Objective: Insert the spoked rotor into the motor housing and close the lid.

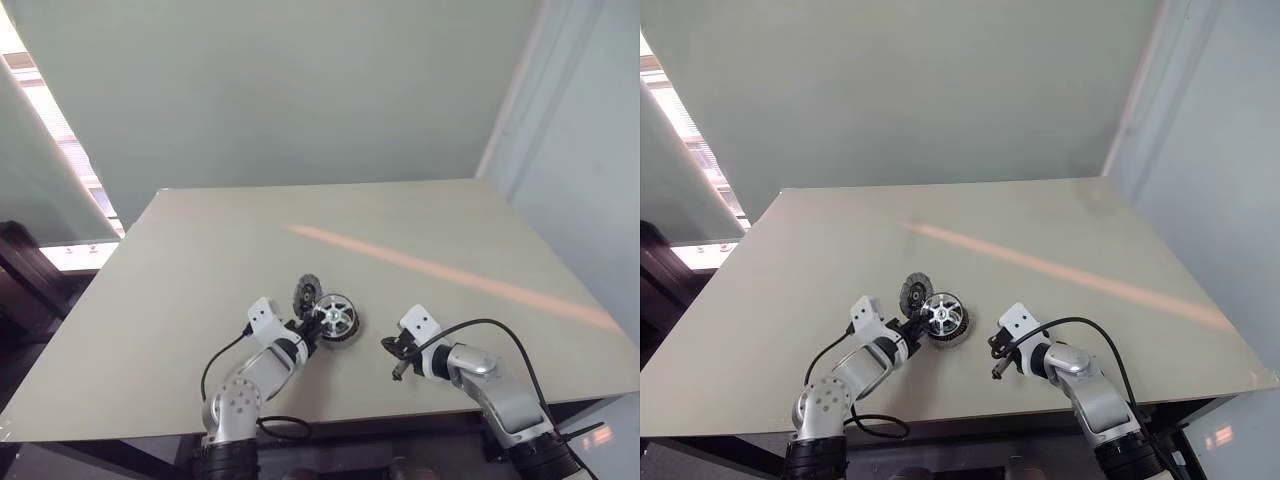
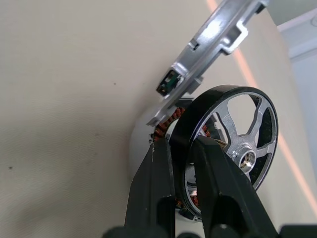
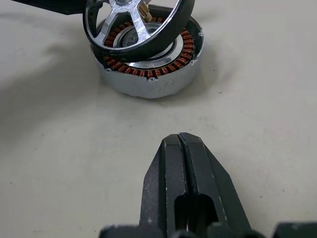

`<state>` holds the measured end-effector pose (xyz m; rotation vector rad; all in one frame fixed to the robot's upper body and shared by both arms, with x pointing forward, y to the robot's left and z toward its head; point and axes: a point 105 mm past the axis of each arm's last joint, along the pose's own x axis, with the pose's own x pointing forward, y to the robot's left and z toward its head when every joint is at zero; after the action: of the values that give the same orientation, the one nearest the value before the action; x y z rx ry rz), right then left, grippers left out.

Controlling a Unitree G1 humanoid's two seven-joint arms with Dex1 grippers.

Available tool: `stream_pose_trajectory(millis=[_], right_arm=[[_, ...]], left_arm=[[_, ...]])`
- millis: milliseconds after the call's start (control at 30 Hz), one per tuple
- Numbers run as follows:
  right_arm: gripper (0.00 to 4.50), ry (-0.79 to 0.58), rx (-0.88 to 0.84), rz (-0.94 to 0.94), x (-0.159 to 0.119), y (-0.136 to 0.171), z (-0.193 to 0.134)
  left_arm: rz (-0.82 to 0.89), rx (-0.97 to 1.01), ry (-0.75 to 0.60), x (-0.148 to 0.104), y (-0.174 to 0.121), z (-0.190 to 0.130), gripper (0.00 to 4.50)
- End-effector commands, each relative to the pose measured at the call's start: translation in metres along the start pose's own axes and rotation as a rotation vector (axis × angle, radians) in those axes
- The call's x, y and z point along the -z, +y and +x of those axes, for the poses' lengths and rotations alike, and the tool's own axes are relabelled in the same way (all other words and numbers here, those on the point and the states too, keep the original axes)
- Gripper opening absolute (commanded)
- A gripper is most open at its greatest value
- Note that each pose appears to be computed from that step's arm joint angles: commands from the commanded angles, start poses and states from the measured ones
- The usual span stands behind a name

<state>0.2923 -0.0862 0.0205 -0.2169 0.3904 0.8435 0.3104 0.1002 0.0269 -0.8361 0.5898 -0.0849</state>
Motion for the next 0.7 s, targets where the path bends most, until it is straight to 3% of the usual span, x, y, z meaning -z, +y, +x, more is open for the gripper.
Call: stream_pose_trajectory(millis=[33,367,700], right_arm=[[0.0,-0.058,0.008,-0.028,-0.0177,-0.0016,-0.0013],[0.0,-0.066,0.021,-0.027,-0.0185,-0.0027,-0.0014],[0.0,-0.067,0.029,-0.028,-0.0185,-0.0042,-0.0012]], left_arm=[[-0.014,0.064,-0.005,0.0009,-0.0222,0.0036,0.26],[0.011,0.055,0.005,0.0036,-0.0227,0.006,0.26],[0.02,0.062,0.018,0.0043,-0.0261,0.0021,3.61]])
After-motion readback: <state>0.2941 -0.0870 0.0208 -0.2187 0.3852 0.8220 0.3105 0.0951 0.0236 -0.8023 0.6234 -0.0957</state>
